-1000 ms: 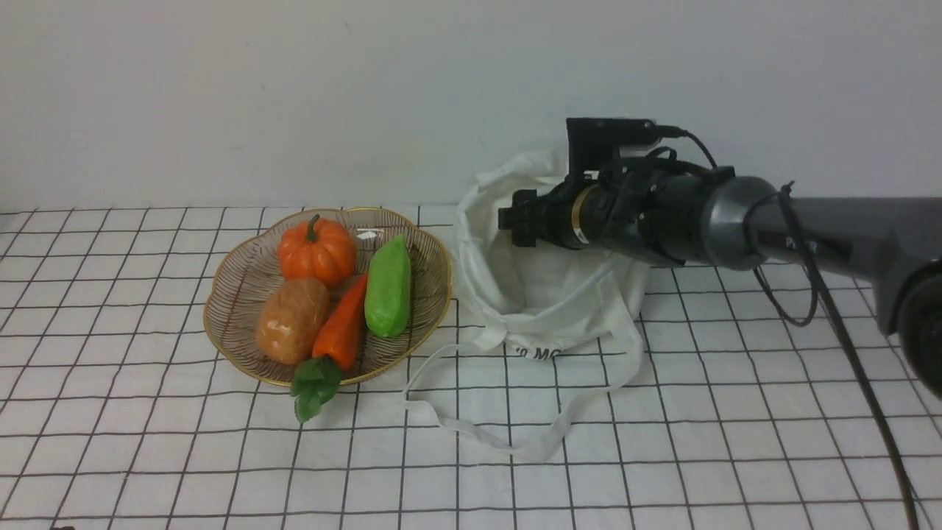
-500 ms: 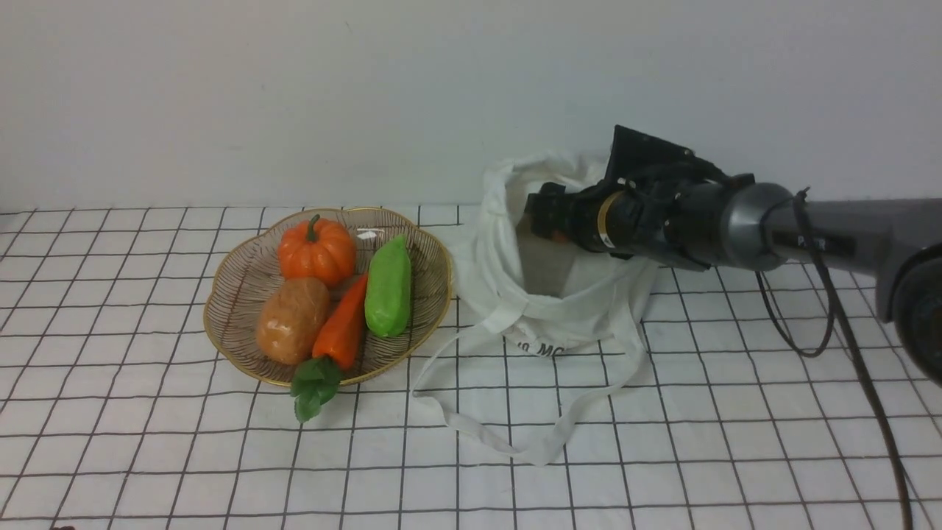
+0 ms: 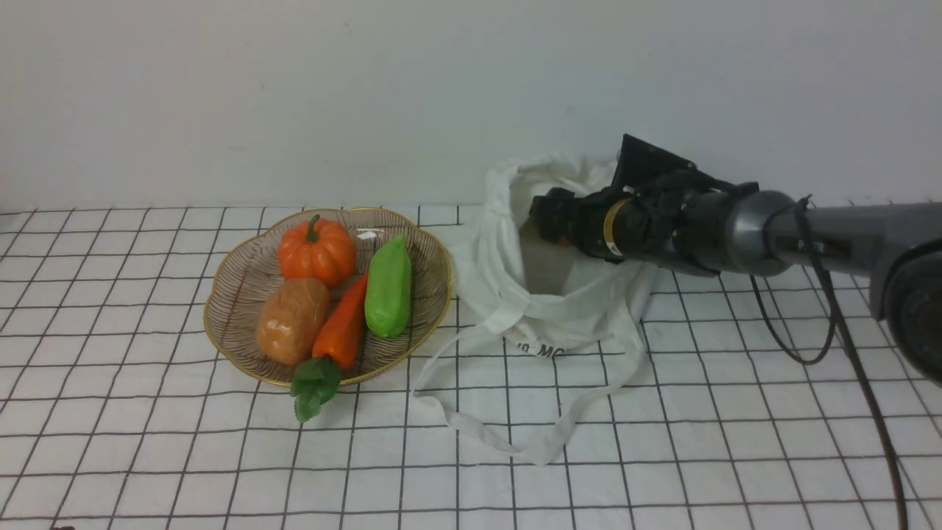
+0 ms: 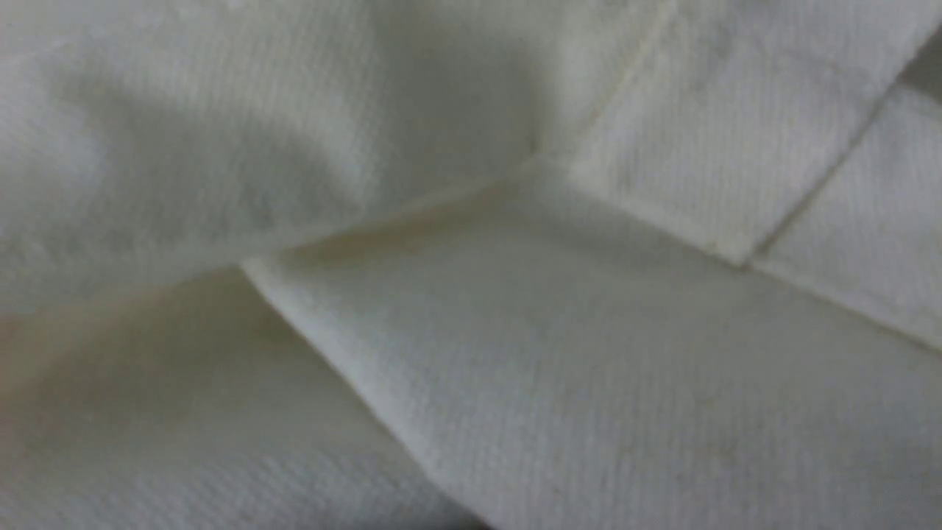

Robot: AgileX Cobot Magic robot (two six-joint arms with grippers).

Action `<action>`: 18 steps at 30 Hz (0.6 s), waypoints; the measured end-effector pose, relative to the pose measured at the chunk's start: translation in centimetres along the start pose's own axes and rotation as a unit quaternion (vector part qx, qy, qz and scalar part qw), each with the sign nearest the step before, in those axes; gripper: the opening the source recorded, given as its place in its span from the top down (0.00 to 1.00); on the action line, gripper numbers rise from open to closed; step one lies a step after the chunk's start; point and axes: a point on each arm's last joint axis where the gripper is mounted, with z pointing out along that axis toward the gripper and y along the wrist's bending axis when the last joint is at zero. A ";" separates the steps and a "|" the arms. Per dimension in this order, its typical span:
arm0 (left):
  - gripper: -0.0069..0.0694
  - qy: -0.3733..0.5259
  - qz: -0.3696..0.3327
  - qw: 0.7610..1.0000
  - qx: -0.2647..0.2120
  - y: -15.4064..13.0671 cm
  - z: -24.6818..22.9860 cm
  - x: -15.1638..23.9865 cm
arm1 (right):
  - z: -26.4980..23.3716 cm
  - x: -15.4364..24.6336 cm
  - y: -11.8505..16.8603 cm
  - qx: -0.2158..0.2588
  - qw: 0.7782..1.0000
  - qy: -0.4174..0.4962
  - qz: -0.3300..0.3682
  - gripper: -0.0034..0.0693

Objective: Take vegetables from bag on white checkered tablecloth place on plate.
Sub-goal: 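Take the potato out of the bag and place it in the dish with the right gripper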

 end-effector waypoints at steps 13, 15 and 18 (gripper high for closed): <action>0.92 0.000 0.000 1.000 0.000 0.0 0.0 0.0 | -4.4 -2.3 3.1 0.048 0.997 -0.028 -0.053 0.30; 0.92 0.000 0.000 1.000 0.000 0.0 0.0 0.0 | -5.5 -2.0 4.2 0.066 0.994 -0.026 -0.080 0.30; 0.92 0.000 0.000 1.000 0.000 0.0 0.0 0.0 | -6.7 -0.6 6.1 0.099 0.985 -0.010 -0.141 0.30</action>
